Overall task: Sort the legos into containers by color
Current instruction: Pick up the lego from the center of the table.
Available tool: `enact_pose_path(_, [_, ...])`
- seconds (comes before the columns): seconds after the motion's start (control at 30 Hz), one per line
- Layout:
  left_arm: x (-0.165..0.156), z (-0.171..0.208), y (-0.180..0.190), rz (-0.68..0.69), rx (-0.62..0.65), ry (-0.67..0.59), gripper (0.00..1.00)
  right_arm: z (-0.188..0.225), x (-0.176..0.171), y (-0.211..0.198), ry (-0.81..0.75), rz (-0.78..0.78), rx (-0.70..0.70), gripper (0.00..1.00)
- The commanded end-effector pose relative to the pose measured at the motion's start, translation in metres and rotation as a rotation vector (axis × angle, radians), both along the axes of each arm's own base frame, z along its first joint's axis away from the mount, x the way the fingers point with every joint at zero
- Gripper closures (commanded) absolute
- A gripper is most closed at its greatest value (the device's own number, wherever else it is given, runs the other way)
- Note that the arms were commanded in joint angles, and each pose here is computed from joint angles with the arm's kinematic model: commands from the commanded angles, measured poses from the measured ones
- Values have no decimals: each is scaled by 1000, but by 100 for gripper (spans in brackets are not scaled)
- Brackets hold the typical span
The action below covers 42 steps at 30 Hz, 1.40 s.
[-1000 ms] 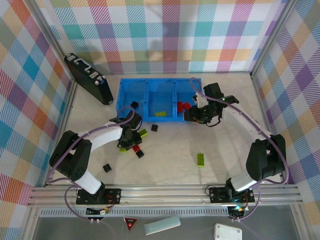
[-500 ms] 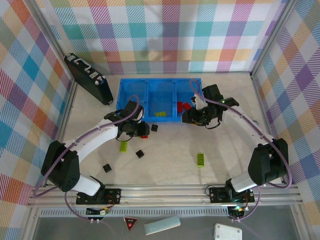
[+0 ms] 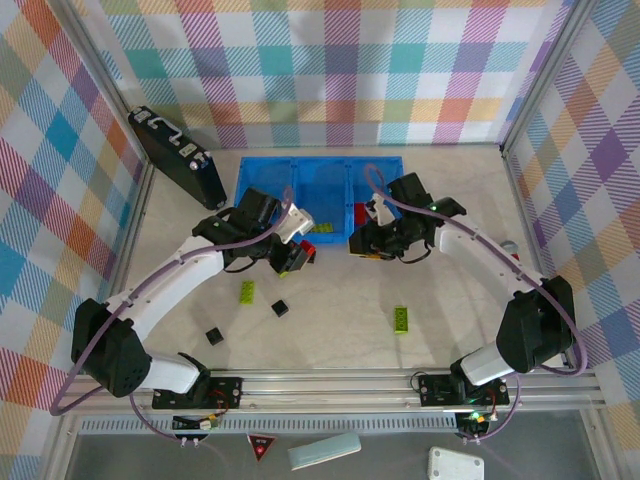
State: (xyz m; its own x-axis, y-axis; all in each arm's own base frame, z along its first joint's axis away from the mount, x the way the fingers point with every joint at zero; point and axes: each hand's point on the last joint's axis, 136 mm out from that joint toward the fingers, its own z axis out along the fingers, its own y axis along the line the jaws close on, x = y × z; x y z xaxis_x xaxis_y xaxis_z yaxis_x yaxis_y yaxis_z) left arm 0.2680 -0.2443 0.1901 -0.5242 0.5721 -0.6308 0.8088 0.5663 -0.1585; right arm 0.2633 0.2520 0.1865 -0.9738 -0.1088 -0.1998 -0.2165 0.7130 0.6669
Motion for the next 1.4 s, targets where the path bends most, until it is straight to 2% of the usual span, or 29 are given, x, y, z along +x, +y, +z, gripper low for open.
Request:
enact_pose_path(0.0, [-24,8,-9,-222,11,-60,72,27,-10,16,-2,28,75,55])
enact_pose_path(0.23, [-32,13,-7,-268,-23,-171,73,34,-20,43,47,67,142,52])
enact_pose_path(0.57, [-38,9,-7,-296,-34,-197,74,38,-32,82,83,158,174,50])
enact_pose_path(0.77, [-39,13,-6,-293,-42,-214,74,25,-35,94,111,172,144,50])
enact_pose_path(0.9, [-42,17,-6,-295,-56,-230,74,21,-37,101,122,186,144,52])
enact_pose_path(1.37, [-41,17,-3,-284,-47,-235,71,22,-39,106,116,189,138,67])
